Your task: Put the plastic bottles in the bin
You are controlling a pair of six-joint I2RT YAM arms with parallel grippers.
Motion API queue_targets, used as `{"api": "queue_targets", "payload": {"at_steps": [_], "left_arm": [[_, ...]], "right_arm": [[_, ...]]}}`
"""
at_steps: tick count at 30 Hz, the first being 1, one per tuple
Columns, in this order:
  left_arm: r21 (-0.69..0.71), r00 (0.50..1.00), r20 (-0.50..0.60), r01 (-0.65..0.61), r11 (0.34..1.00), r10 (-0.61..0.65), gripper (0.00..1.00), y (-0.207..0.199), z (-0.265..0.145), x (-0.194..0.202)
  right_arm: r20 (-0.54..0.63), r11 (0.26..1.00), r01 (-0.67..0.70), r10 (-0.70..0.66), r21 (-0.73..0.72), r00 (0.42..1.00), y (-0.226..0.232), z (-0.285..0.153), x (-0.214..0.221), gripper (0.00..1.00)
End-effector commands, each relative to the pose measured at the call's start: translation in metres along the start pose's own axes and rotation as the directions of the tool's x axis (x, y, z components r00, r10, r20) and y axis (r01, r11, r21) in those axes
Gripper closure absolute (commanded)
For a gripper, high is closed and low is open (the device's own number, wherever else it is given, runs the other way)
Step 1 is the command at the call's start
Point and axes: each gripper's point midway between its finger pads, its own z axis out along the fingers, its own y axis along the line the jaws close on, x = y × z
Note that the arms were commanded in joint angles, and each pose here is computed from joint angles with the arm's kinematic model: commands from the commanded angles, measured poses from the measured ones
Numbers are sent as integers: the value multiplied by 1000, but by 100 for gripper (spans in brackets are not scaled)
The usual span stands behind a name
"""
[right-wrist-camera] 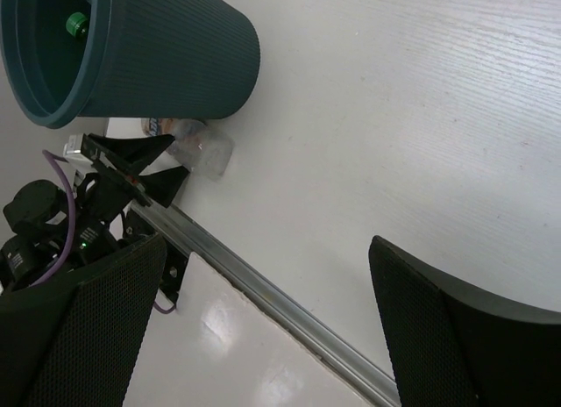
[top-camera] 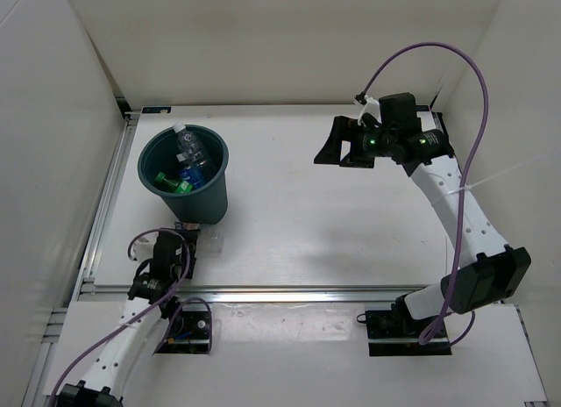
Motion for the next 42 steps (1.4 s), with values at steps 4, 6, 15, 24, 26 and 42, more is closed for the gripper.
{"api": "queue_targets", "payload": {"at_steps": [4,6,15,24,26,42], "left_arm": [[9,999,42,-18,1000,18,0,3,16,-10],[10,999,39,-33,999,33,0,-3,15,-12],[-86,999,44,-14,996,18,0,9,27,-21],[-118,997,-4,76,990,-77,53,37,30,-17],[-97,996,-31,78,992,-81,55,33,27,-14],[-211,984,3,177,961,-181,62,-58,-154,-54]], "right_arm": [[40,999,47,-46,-8,998,8,-17,-6,0],[47,999,51,-51,-10,998,10,-19,-9,0],[18,999,35,-35,-10,999,8,-13,-10,0],[21,999,31,-31,-13,999,10,-16,-15,0],[21,999,31,-31,-13,999,10,-16,-15,0],[-8,999,-41,41,-32,999,2,-1,0,0]]}}
